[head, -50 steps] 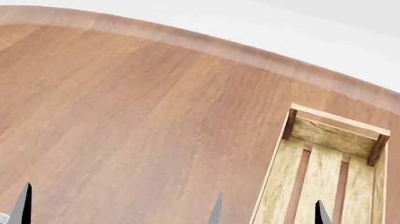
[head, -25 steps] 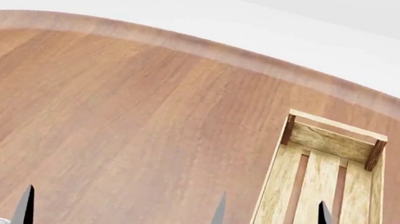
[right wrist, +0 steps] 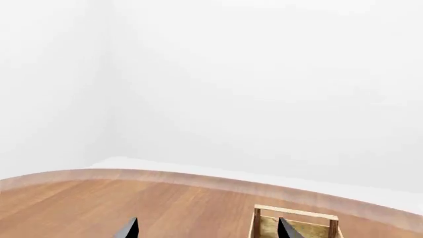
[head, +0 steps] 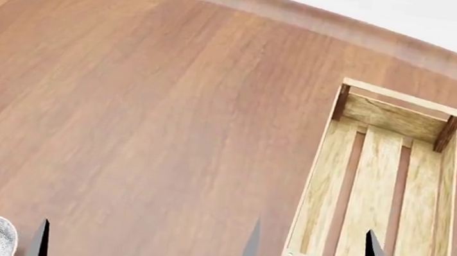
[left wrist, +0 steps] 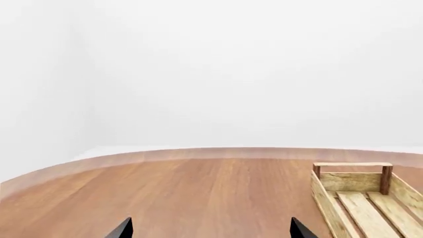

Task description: Stack the right bowl on the left bowl and place them in the tray.

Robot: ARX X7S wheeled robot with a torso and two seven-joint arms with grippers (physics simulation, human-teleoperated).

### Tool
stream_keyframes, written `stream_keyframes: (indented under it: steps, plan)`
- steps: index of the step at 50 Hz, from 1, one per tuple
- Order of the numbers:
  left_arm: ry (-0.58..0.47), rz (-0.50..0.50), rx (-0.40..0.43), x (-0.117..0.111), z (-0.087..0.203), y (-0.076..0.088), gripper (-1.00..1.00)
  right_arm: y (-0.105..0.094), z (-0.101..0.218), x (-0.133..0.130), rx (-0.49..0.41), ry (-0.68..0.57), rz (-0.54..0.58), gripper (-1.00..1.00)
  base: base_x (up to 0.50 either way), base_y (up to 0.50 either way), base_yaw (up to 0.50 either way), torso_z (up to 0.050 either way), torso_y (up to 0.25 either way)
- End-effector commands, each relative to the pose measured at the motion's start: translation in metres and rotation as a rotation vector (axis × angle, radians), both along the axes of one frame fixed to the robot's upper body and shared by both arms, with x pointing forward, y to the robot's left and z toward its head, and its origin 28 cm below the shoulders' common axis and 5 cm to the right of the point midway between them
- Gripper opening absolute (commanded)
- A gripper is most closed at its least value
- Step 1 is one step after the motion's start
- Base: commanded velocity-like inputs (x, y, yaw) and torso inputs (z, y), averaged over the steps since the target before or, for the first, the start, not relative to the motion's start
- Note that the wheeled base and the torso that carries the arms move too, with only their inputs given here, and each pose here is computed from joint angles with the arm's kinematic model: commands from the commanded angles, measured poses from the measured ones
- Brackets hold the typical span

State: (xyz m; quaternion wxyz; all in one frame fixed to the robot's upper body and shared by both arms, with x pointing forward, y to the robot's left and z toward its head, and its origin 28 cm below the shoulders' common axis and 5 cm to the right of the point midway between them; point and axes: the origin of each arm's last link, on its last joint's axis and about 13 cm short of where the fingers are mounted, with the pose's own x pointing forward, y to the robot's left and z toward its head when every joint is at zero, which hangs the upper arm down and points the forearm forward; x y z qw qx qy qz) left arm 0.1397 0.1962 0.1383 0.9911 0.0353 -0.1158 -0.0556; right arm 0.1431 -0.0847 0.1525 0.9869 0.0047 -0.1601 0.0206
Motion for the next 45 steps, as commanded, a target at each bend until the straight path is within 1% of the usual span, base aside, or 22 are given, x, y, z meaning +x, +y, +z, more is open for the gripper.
stream_keyframes:
  steps: [1,44,45]
  plan:
    - [-0.039,0.016,-0.020,0.0030,0.0025,0.0019,1.00,-0.0016,0.0010,0.0026,0.004,-0.028,-0.001,1.00,0.00,0.00,0.00,0.041,-0.191]
    - [-0.041,-0.004,-0.016,0.0000,0.0051,-0.0004,1.00,-0.0035,-0.0002,0.0031,0.004,-0.023,-0.009,1.00,0.00,0.00,0.00,0.041,-0.191]
    - [-0.034,-0.019,-0.018,-0.0013,0.0061,-0.0017,1.00,-0.0038,0.0005,0.0028,0.005,-0.025,-0.012,1.00,0.00,0.00,0.00,0.040,-0.191]
